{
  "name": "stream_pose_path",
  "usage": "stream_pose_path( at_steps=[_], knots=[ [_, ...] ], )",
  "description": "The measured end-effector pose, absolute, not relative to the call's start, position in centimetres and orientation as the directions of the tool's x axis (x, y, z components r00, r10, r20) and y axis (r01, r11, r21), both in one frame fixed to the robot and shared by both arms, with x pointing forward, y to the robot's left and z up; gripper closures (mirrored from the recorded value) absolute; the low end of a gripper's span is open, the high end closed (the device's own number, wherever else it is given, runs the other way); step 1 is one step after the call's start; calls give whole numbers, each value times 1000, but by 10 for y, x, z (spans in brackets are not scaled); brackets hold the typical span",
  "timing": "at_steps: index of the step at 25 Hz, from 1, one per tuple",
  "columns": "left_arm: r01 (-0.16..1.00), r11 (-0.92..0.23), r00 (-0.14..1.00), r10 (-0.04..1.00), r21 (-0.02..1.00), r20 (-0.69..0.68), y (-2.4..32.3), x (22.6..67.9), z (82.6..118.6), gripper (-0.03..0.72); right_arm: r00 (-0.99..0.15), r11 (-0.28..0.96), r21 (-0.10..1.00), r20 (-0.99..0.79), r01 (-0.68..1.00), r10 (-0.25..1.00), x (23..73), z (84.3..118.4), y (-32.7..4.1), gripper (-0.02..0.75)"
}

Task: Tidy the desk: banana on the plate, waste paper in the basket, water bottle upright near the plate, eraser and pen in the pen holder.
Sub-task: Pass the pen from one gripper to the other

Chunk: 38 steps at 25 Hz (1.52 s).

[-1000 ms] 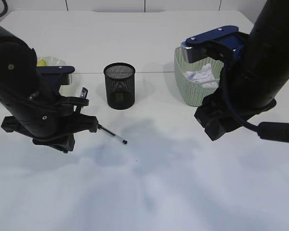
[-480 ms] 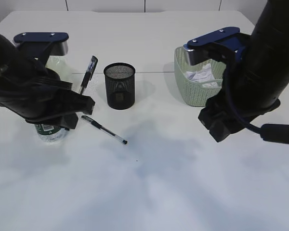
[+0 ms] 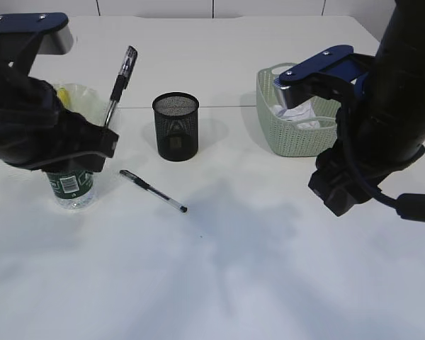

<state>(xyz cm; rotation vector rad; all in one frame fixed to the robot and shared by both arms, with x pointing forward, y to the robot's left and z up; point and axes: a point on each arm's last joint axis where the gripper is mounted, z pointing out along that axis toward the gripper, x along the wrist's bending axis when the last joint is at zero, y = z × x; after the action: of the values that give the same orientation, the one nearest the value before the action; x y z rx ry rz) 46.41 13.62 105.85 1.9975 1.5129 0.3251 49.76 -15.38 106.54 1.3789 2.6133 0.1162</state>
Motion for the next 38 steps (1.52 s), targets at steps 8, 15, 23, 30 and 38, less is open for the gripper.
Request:
stream_pose_path(
  at_steps=[8, 15, 23, 30, 38],
  knots=[
    [721, -128, 356, 912, 681, -205, 158, 433, 1060, 648, -573, 587, 150, -130, 795, 809, 498, 1065, -154, 328],
    [647, -116, 409, 887, 753, -214, 165, 420, 1063, 648, -579, 590, 151, -115, 793, 807, 497, 1065, -153, 328],
    [588, -112, 476, 849, 801, -230, 155, 415, 1065, 648, -605, 547, 396, 29, 738, 796, 495, 1086, -136, 328],
    [546, -79, 494, 834, 834, -245, 152, 417, 1070, 648, -691, 452, 657, 149, 604, 707, 494, 1113, -116, 328],
    [531, -67, 501, 829, 845, -249, 152, 418, 1072, 648, -761, 331, 811, 202, 483, 616, 498, 1131, -101, 328]
  ],
)
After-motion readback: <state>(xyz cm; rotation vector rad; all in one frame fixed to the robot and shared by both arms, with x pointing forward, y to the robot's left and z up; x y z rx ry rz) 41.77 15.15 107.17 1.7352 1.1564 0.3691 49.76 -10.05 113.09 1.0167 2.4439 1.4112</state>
